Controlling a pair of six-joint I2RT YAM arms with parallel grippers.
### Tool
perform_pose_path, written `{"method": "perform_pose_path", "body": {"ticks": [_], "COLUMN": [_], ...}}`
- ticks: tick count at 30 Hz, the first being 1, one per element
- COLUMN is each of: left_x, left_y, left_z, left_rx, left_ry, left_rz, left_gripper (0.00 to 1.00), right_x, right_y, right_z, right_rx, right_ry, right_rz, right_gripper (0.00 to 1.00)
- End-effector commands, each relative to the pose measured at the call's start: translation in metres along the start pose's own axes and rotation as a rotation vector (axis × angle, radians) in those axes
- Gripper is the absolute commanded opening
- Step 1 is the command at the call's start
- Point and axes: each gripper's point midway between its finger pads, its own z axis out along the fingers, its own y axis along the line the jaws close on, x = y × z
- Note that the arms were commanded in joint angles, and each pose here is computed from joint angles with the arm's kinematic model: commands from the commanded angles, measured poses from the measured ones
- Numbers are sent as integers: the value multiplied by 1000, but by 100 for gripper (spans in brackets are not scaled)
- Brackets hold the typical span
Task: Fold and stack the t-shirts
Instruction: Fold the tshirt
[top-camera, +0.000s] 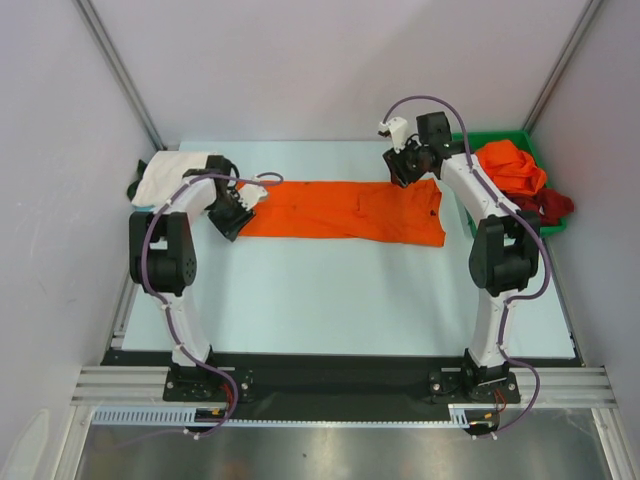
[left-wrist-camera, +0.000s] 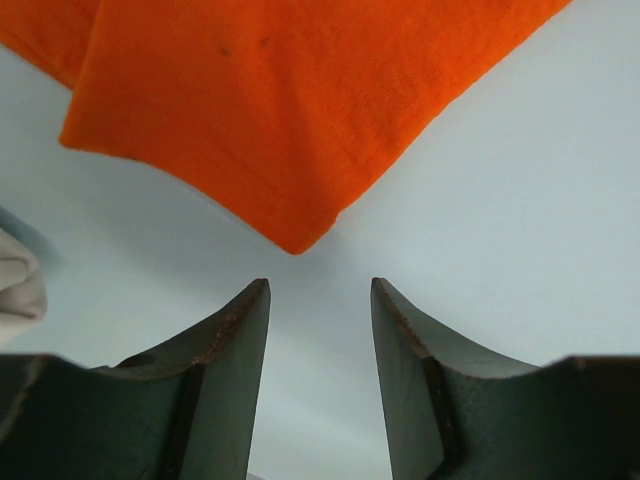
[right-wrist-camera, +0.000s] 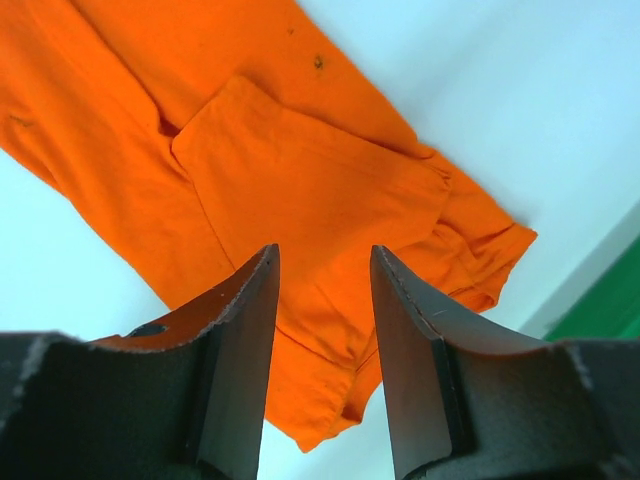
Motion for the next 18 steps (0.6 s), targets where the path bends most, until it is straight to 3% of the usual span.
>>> {"method": "perform_pose_path", "body": {"ticks": [1, 12, 17, 18], "left_x": [-19, -22, -17, -17], "left_y": [1, 4, 12, 14], "left_z": [-5, 24, 36, 38], "left_rx": [-5, -4, -37, -47], "left_ry": [-20, 42, 71, 75], "left_rz": [118, 137, 150, 150], "left_gripper": [50, 50, 45, 40], "right_x": [-12, -6, -3, -2], "right_y": [-2, -4, -9, -9], "right_z": [-12, -14, -16, -15], "right_rx": [20, 31, 46, 49], "right_ry": [-26, -9, -3, 1], "right_rz": [-27, -35, -27, -23], "right_gripper": [47, 47, 47, 47]}}
